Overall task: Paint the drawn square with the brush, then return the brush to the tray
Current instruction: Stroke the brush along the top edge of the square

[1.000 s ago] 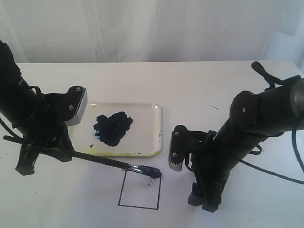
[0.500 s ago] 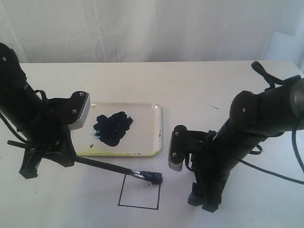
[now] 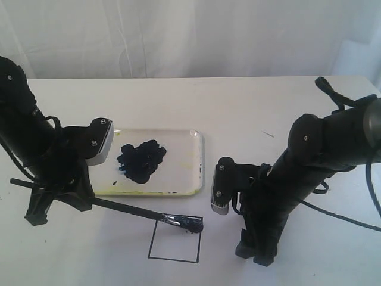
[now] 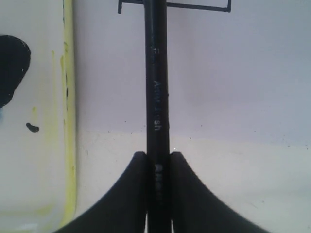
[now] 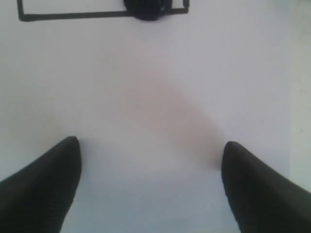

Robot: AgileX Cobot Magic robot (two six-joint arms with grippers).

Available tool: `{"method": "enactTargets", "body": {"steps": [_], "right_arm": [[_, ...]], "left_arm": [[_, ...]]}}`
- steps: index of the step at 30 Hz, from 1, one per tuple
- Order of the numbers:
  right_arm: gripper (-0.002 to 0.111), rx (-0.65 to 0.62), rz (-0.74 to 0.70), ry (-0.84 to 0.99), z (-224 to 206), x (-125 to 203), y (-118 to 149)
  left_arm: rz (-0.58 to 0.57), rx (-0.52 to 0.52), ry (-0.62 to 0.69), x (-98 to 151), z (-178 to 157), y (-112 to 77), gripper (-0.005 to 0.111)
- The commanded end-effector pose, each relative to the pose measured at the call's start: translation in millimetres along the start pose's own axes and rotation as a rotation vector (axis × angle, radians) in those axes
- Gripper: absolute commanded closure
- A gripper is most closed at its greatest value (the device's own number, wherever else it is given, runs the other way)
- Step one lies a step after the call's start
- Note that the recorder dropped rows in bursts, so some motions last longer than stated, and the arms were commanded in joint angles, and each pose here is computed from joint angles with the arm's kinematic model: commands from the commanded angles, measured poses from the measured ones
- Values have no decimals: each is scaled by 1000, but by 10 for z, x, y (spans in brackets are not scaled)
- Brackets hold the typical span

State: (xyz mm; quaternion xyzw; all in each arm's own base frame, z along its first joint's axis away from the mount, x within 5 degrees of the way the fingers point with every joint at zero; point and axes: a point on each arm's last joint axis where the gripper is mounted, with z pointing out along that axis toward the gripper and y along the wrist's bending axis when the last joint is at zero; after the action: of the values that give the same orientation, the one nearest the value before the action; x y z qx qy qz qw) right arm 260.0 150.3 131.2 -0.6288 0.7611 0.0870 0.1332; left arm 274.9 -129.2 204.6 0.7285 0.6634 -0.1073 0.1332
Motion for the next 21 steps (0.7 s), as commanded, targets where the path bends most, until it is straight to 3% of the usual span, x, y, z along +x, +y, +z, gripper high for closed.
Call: {"method": "enactTargets", "body": {"steps": [1, 21], "right_arm": [[34, 3, -15, 10, 38, 13, 1], [34, 3, -15, 10, 38, 13, 1]], "left_arm": [[-7, 16, 1, -7, 18, -24, 107], [-9, 18, 79, 65, 15, -26, 107]]}}
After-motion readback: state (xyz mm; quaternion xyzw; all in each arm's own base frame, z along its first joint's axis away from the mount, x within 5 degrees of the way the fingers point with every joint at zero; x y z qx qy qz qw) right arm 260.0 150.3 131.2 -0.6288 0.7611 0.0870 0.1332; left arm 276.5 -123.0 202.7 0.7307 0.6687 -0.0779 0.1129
